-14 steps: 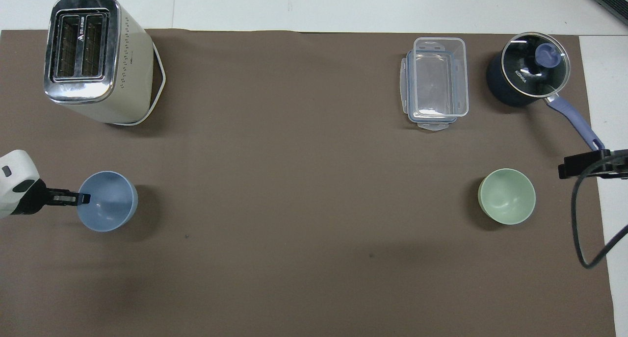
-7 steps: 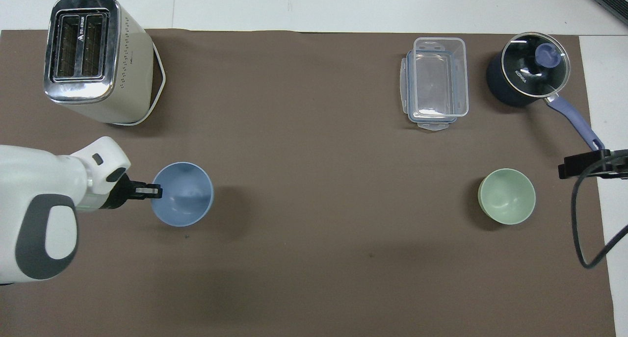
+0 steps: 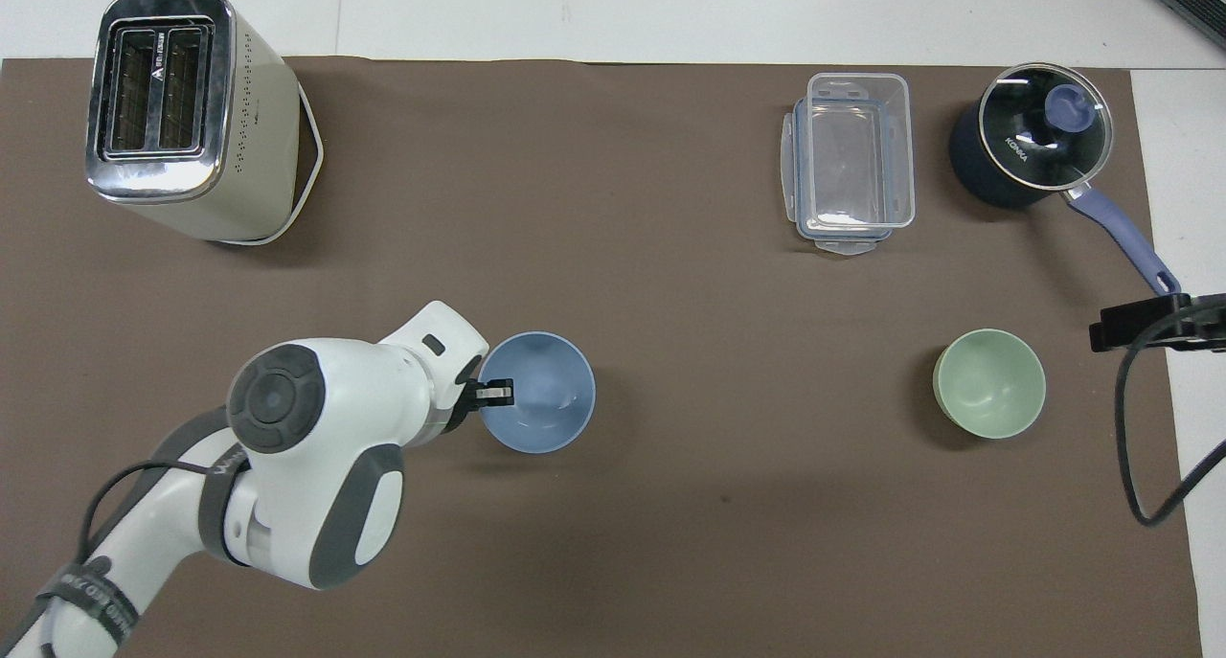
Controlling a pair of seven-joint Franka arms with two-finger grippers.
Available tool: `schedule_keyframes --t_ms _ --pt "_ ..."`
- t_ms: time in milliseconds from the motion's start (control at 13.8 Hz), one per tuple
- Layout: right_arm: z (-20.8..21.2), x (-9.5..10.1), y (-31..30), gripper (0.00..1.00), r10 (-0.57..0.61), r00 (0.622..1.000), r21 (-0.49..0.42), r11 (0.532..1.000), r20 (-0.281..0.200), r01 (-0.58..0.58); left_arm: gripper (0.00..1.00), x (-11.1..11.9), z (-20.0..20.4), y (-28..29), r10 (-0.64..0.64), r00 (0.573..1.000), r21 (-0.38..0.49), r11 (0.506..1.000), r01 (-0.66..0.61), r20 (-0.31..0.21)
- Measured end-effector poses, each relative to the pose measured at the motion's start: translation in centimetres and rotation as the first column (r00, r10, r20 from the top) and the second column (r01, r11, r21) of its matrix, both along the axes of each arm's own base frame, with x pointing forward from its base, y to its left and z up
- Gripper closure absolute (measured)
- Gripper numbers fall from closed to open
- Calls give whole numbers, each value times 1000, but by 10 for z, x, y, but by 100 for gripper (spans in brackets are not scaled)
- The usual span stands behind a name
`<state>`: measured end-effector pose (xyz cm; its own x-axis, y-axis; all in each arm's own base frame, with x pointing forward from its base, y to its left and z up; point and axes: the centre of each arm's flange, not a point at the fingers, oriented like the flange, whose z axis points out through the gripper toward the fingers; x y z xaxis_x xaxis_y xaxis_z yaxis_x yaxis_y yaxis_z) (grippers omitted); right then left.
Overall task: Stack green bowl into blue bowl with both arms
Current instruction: 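Slide the blue bowl toward the table center with the left gripper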
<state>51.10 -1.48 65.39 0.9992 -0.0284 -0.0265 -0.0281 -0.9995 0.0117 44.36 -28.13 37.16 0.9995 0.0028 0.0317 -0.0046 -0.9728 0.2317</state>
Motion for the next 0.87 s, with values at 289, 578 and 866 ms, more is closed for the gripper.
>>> schedule_keyframes --t_ms 289,578,866 --pt "-1 0 0 0 0 1000 0 1000 -1 0 96 -22 -22 -53 -4 1000 3 1000 4 -11" --pt "-2 1 0 0 0 1000 0 1000 2 0 96 -26 -33 -64 -3 1000 14 1000 4 -29" --pt "-19 7 -5 0 -4 1000 0 1000 18 4 71 -27 -37 -62 9 999 21 1000 -8 -39"
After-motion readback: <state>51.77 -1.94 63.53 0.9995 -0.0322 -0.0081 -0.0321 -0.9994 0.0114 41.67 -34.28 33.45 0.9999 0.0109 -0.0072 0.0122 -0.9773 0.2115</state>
